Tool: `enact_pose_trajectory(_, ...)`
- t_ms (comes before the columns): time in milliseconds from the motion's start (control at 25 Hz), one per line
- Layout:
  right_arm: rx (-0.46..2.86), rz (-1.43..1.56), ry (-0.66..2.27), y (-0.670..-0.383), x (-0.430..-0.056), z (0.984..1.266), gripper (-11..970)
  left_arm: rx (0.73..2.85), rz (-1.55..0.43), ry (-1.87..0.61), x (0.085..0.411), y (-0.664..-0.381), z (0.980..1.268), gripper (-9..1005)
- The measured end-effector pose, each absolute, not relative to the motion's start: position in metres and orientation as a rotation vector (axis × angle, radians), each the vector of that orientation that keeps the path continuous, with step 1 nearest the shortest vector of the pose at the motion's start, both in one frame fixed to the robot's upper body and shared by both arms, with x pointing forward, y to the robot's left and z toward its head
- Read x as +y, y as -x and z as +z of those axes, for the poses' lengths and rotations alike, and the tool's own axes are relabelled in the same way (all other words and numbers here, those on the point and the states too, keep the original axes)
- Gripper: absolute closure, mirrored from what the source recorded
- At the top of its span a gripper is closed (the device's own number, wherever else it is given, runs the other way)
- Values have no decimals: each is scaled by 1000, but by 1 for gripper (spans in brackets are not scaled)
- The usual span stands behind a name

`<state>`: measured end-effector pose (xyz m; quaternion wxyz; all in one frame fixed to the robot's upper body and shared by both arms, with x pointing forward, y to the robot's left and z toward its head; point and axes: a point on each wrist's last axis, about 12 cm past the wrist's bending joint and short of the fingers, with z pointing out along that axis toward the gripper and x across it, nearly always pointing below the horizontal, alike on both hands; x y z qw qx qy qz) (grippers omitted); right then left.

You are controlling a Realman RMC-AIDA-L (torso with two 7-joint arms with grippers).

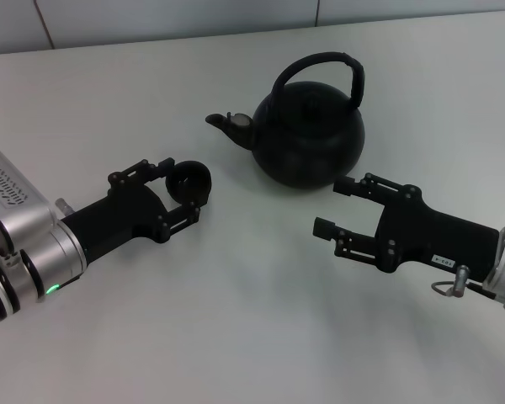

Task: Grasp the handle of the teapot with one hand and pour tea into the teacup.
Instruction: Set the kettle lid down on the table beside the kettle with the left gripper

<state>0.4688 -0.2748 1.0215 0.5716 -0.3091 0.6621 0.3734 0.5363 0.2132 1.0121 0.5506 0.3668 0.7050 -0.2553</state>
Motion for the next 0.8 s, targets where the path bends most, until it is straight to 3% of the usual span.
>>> enact_pose_trajectory(800, 1553, 877, 731, -471, -271, 1021, 219, 1669, -613, -868, 212, -535, 1012, 312)
